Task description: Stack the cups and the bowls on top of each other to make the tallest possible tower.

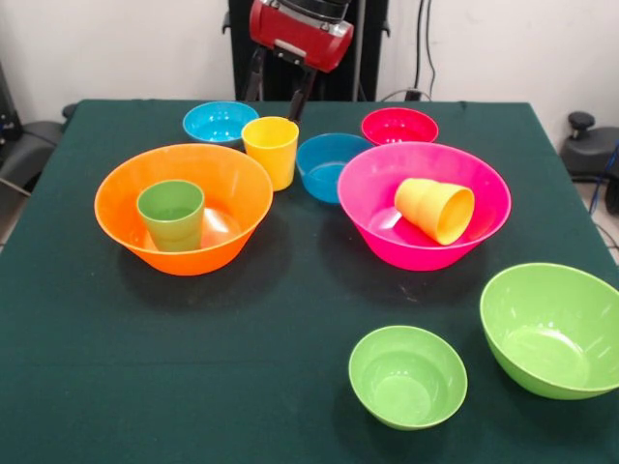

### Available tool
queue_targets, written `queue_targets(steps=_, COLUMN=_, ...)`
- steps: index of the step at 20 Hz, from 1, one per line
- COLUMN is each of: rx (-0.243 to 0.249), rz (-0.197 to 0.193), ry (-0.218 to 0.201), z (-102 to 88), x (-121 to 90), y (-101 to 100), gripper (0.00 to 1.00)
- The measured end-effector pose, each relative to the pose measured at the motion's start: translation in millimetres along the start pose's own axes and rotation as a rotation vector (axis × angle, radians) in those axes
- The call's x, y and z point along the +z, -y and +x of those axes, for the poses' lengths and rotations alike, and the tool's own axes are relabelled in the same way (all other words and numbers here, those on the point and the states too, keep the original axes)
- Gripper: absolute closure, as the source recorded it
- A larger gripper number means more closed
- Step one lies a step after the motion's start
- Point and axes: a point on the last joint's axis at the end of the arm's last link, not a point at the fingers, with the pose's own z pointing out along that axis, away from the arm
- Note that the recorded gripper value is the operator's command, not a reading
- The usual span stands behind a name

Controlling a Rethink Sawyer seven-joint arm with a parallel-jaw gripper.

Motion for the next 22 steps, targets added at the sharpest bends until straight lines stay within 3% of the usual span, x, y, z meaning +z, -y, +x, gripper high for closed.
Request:
queue_targets(steps=12, rx=0.018, rz=0.003, ry=0.006, z=-2.1, x=-12.5, y=-21.0, gripper=0.00)
queue_targets(steps=22, rx=0.041, rz=-0.002, ry=0.026, z=-16.6, x=-18.3, y=-42.7, gripper=0.00)
